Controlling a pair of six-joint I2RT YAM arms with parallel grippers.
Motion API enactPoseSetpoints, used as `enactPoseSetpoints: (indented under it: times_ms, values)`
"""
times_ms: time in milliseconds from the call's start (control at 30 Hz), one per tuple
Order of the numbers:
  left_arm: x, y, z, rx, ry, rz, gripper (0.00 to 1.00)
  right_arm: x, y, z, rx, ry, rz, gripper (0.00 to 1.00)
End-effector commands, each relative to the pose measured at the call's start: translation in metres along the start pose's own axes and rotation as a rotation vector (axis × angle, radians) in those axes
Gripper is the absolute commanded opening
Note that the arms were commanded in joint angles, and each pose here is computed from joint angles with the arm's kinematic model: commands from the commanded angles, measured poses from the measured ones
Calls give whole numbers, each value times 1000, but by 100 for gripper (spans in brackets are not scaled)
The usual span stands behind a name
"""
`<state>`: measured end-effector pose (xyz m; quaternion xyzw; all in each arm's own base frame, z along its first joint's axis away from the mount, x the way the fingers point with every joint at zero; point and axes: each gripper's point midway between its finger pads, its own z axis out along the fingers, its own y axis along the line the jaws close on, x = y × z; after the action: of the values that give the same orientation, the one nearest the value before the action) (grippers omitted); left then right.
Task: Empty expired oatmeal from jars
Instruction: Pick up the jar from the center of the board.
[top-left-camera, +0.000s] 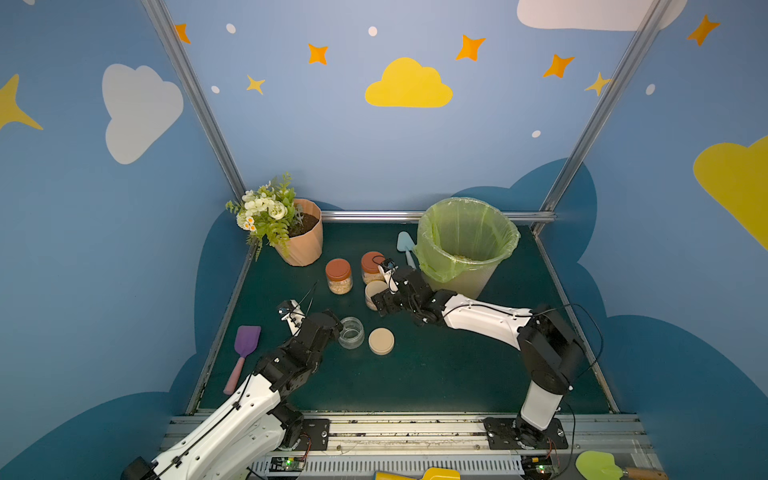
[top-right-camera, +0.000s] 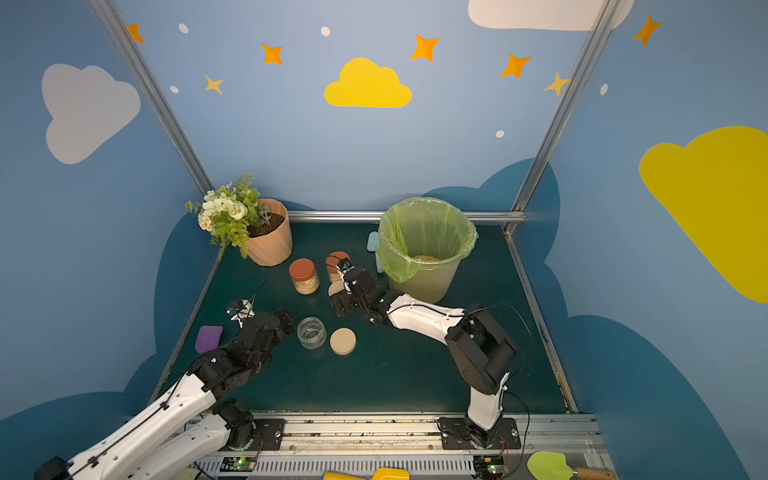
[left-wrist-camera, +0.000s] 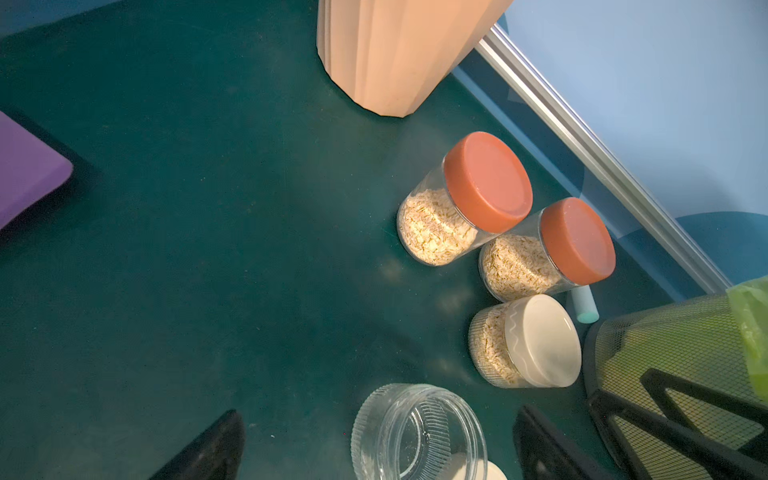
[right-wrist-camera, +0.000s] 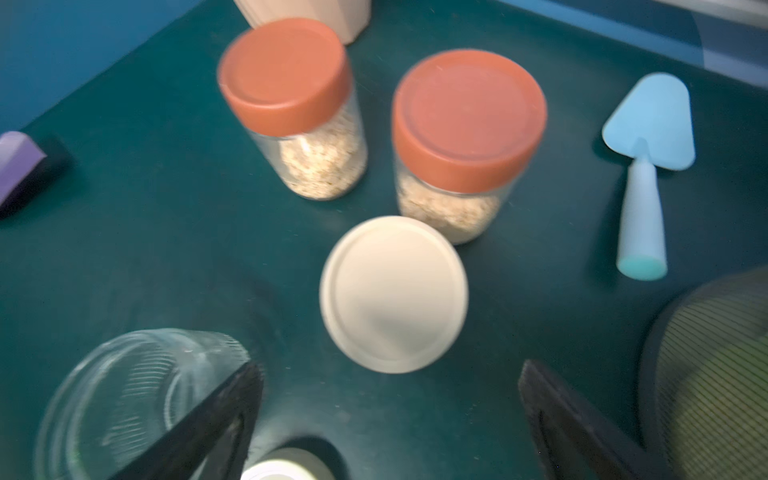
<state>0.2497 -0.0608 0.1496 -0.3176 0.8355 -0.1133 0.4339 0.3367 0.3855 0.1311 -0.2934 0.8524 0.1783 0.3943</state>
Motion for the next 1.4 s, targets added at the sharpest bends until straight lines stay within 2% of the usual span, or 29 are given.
enactPoseSetpoints:
  times_ms: [0,233,433,667,1033,1367]
  values:
    - [-2,-10,-2,8,25,8,100,3,0,10,-51,52,15,97]
    - [-2,-33,3,33,56,109,100,-5,2,26,-138,62,34,97]
    - [-9,-39,4,29,28,113,100,-1,11,44,-196,111,26,97]
    - [-20,-37,-8,69,-17,72,100,10,4,66,-144,177,27,97]
    - [-23,-34,-9,12,-5,186,100,23,3,81,-91,223,18,96]
    - [-20,-34,-7,64,-34,175,100,28,8,89,-72,244,5,91]
